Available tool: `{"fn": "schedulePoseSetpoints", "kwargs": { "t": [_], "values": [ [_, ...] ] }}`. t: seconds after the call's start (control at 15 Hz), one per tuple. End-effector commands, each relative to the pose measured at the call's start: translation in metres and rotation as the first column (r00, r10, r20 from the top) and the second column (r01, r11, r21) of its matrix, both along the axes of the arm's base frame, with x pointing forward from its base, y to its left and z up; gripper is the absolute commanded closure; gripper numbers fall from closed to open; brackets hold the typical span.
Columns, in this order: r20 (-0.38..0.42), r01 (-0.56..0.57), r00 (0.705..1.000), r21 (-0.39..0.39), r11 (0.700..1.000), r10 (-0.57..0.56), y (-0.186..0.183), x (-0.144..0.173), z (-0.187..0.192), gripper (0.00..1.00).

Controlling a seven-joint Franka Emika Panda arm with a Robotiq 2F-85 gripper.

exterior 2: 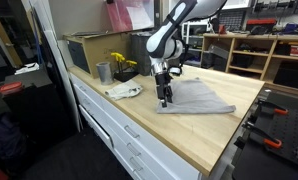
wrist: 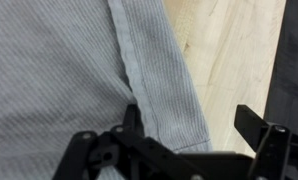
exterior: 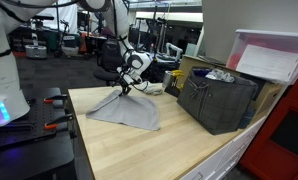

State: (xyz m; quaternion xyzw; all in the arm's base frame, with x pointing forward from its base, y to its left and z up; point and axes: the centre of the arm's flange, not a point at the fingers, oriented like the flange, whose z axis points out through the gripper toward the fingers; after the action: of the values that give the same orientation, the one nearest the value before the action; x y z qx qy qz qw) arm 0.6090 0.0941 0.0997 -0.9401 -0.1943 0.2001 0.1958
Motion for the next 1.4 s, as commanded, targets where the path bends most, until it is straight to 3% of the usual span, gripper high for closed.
{"fn": "schedulePoseSetpoints", "kwargs": {
  "t": [0.0, 0.4, 0.87, 1.33],
  "values": [
    [-0.033, -0.042, 0.998, 0.095, 0.995, 0.045, 0.008, -0.011, 0.028, 0.00],
    [-0.063, -0.106, 0.991, 0.143, 0.984, 0.116, 0.019, -0.019, 0.040, 0.00],
    [0.076, -0.113, 0.990, -0.060, 0.992, 0.118, 0.007, -0.007, -0.011, 0.00],
    [-0.041, -0.195, 0.980, 0.016, 0.981, 0.195, 0.012, -0.040, 0.026, 0.00]
  ]
}}
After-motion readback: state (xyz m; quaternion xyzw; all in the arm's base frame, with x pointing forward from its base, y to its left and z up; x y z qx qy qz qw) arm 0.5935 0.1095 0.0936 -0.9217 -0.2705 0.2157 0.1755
